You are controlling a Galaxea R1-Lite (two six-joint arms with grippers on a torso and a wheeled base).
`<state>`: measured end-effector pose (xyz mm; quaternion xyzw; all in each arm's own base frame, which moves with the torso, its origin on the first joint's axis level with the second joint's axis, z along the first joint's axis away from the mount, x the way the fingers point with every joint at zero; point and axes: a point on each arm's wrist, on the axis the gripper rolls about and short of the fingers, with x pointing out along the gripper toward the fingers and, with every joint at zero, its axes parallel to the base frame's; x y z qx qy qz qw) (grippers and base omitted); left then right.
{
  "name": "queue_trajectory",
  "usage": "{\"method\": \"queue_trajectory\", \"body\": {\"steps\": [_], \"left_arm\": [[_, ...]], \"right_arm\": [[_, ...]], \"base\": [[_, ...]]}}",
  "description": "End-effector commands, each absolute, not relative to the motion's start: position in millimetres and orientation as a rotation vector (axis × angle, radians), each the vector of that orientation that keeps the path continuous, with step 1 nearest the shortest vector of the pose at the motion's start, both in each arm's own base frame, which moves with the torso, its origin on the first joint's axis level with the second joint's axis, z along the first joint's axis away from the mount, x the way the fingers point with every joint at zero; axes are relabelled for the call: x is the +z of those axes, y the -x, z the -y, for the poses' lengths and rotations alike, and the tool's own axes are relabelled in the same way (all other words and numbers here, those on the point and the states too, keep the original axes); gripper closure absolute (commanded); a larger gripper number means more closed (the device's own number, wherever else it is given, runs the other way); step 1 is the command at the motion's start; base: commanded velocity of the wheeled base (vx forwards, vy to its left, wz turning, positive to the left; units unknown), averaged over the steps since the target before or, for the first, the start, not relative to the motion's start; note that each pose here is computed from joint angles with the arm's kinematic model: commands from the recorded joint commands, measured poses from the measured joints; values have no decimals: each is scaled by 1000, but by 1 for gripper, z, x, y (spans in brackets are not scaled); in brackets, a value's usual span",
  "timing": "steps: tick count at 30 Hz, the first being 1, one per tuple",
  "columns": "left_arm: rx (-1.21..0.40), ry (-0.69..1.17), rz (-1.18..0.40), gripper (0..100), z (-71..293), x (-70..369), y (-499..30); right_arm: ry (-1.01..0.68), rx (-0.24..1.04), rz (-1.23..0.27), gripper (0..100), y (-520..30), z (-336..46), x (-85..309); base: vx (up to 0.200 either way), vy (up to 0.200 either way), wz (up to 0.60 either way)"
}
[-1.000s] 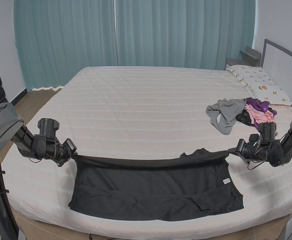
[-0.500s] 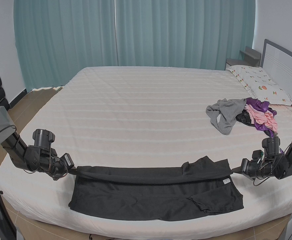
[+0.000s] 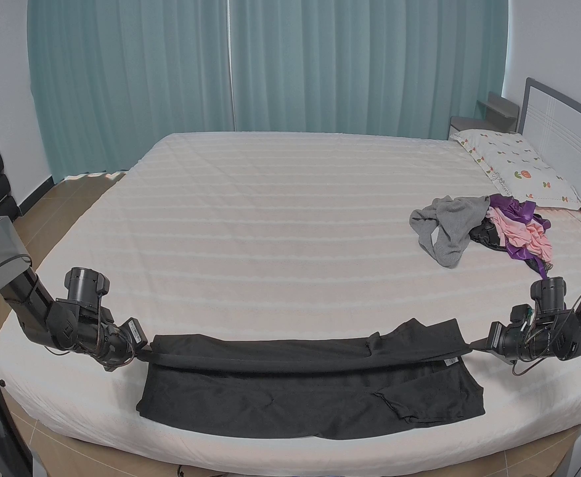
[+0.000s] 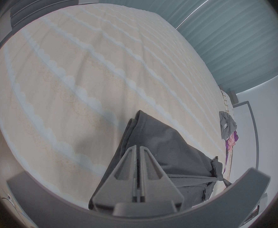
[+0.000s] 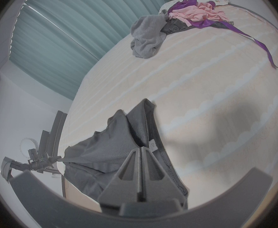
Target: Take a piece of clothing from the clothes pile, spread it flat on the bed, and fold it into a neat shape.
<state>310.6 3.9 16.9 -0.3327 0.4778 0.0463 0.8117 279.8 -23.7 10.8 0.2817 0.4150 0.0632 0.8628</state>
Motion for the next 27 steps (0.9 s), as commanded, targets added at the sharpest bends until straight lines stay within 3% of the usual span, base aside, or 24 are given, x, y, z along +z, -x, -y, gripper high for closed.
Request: {"method": "queue_trajectory", "body": {"steps": [1, 13, 14, 15, 16, 27], "left_arm": [[106, 711, -1041, 100, -4, 12, -308], [100, 695, -1087, 100, 4, 2, -305], [98, 693, -1091, 0, 5, 2, -305], [97, 690, -1095, 0, 6, 2, -304], [95, 688, -1097, 0, 7, 1, -304], [92, 711, -1036, 0, 3, 17, -307]], "right_arm": [[-587, 130, -901, 100, -276, 23, 4], [-540, 148, -999, 100, -275, 16, -25], [-540, 148, -999, 100, -275, 16, -25], [-539, 151, -997, 100, -276, 15, -24], [-540, 152, -992, 0, -276, 15, -23], [-614, 131, -841, 0, -291, 21, 15]], "base": [[0, 0, 0], [0, 0, 0], [0, 0, 0], [0, 0, 0], [0, 0, 0], [0, 0, 0]]}}
